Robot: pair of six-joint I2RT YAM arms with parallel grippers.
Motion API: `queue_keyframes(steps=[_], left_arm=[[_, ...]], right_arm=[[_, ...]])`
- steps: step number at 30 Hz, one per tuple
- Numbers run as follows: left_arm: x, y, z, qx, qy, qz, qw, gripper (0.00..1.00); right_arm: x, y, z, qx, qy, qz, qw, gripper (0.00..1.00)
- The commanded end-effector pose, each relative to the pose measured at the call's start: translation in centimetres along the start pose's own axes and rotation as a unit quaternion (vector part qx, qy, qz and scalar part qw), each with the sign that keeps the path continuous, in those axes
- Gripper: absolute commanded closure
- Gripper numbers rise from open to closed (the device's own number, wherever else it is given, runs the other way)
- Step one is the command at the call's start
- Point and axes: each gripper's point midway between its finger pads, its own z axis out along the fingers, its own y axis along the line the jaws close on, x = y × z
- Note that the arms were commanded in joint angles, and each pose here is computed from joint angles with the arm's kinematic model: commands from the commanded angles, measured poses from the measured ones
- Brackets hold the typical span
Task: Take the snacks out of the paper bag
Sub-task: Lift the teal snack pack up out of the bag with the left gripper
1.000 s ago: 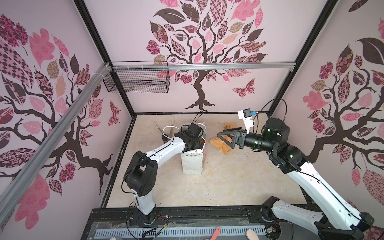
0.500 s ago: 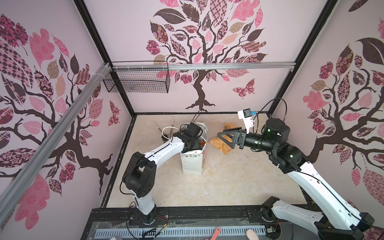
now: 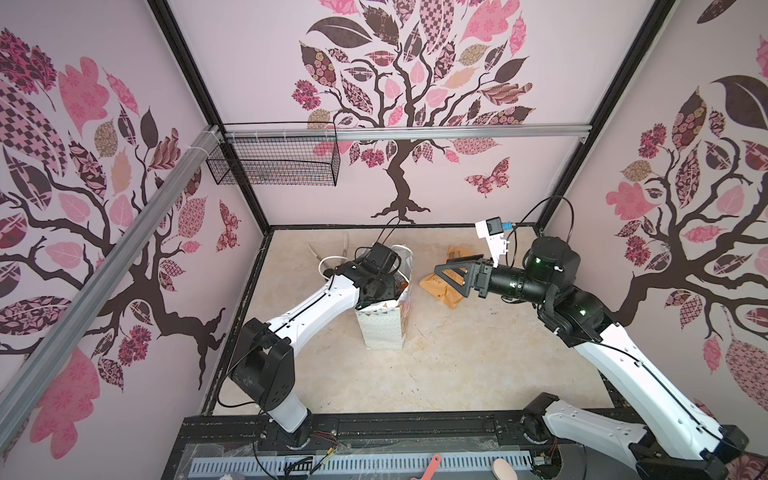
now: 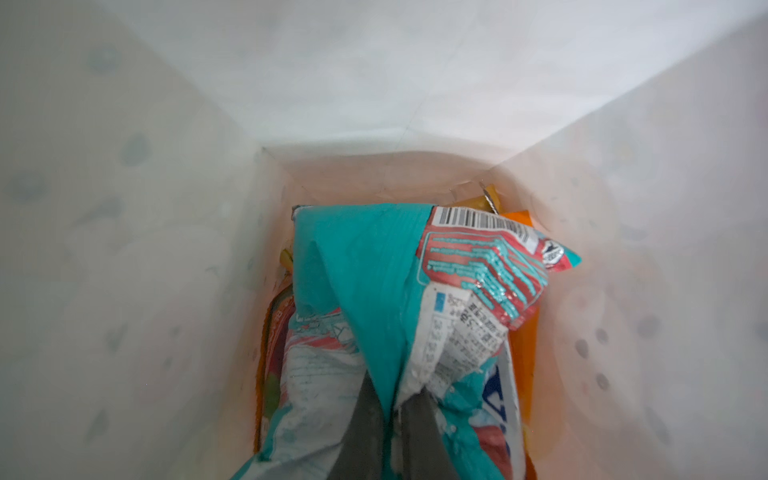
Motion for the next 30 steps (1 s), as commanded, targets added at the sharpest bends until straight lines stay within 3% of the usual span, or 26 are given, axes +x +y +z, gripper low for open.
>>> queue_keyframes(steps=[1, 23, 30], left_arm=[[-3.1, -0.7, -3.8, 0.014, -0.054, 0.003, 0.998, 1.00], [-6.5, -0.7, -9.0, 0.002, -0.121, 0.010, 0.993, 1.00], [-8.0, -0.5, -12.2, -0.011, -0.155, 0.020, 0.988, 1.00]], right_arm=[[-0.4, 0.8, -0.7, -0.005, -0.013, -0.007, 1.000, 0.01], [-0.2, 0.7, -0.8, -0.004, -0.014, -0.007, 1.000, 0.01], [-0.5, 0.9, -0.7, -0.009, -0.017, -0.006, 1.000, 0.00]])
